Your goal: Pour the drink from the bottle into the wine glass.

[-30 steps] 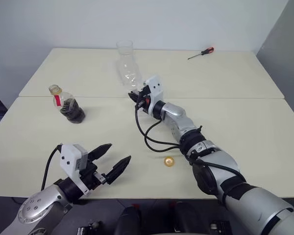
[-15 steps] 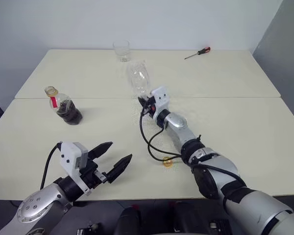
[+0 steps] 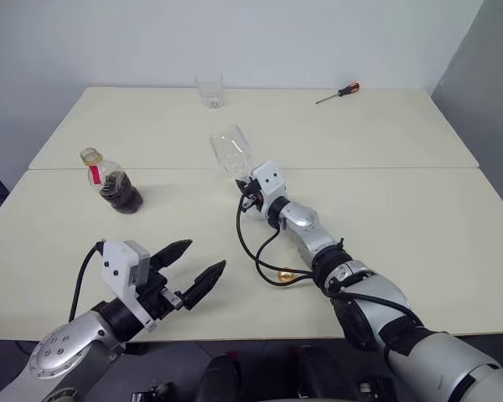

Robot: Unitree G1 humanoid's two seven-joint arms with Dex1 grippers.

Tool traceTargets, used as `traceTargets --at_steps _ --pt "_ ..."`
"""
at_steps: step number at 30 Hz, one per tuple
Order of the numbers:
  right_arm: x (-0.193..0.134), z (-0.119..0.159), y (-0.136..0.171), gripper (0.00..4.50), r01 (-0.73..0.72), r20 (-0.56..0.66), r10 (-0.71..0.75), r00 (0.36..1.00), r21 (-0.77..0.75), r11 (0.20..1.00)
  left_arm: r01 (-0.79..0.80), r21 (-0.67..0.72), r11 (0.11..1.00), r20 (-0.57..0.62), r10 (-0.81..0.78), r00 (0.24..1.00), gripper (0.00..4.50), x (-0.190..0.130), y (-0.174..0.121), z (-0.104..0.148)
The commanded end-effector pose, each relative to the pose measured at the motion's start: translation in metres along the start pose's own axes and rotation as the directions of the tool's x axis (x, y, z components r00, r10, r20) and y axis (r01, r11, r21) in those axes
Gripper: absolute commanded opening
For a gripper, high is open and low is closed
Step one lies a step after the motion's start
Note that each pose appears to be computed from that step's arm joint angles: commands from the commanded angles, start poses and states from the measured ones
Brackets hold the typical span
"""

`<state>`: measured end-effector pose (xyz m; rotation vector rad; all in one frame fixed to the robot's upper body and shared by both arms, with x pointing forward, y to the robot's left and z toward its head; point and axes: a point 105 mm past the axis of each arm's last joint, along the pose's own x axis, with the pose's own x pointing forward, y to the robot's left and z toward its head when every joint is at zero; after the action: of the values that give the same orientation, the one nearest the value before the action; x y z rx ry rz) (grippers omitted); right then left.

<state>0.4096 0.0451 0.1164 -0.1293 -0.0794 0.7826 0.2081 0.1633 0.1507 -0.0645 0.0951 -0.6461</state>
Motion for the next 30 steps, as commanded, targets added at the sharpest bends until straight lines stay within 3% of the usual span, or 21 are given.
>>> traceTargets --at_steps 1,10,27,30 --pt "-0.013 -0.046 0.018 0.20 -0.054 -0.156 0.060 0.986 0.045 0.998 0.013 0.035 0.999 0.030 -0.014 0.999 4.50 0.000 -0.003 0.010" --pt "-0.036 -0.053 -0.005 0.20 -0.063 -0.210 0.062 0.976 0.002 0.998 0.011 0.039 0.999 0.031 -0.012 0.999 4.50 0.001 -0.001 0.010" --pt "-0.042 -0.048 -0.001 0.20 -0.105 -0.255 0.102 0.962 0.004 0.994 0.012 0.049 0.999 0.036 -0.014 0.999 4.50 0.004 0.002 0.012" --pt "-0.042 -0.047 0.002 1.09 -0.117 -0.245 0.122 0.962 0.038 0.992 0.011 0.051 0.999 0.037 -0.012 0.999 4.50 0.004 0.002 0.012"
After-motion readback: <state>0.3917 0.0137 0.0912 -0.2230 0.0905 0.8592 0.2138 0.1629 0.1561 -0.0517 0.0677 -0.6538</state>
